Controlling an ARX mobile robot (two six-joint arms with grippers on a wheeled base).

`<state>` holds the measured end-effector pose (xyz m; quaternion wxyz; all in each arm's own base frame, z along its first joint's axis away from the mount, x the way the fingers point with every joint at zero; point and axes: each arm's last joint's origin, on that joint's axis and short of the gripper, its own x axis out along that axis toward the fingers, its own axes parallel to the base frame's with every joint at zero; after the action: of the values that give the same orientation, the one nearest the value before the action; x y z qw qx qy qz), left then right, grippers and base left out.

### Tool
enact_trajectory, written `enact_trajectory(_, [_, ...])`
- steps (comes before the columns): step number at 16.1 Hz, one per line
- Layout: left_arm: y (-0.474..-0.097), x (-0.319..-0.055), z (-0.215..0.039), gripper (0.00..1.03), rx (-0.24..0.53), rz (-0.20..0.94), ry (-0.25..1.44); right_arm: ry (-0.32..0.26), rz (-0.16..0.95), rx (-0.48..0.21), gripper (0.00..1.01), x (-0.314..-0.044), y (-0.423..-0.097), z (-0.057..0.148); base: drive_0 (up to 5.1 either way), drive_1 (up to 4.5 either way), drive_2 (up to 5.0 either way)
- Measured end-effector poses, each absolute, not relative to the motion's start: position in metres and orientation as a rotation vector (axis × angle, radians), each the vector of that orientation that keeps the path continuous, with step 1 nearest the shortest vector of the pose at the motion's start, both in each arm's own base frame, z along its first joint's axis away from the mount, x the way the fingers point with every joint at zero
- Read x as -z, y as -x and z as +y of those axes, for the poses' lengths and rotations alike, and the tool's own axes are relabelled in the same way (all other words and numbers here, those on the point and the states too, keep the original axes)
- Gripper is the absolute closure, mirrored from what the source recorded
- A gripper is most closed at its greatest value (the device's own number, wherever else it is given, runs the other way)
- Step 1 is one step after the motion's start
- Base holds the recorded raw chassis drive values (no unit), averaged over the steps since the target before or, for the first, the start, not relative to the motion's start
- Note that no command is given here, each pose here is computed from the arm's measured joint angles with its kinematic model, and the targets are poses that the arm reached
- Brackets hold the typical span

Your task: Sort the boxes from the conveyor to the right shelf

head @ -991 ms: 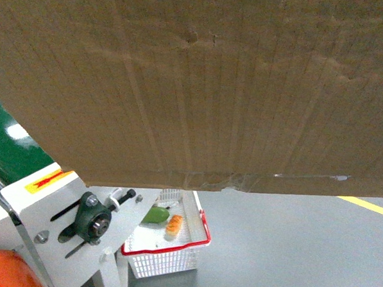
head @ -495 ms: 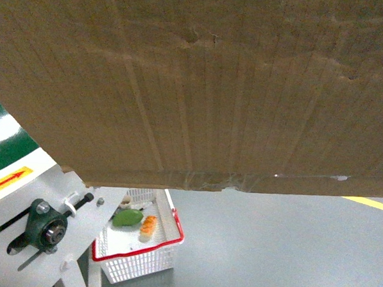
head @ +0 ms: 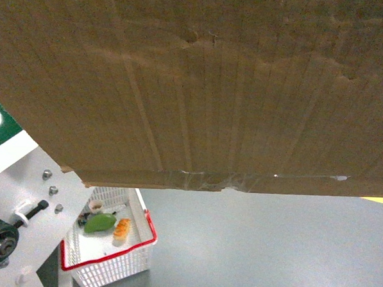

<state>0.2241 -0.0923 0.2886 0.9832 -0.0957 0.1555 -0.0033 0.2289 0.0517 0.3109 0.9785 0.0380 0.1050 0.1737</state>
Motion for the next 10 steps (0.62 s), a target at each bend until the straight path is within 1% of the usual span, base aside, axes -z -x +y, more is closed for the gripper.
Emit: enact_trajectory(10, [-0.2241,-0.2886,-0.0923,1.0,0.007,0.313,0.192,-0.077,0.212,-0.35,0.99,-0.3109,-0.2289,0.0517,-1.2,-1.19,-1.2])
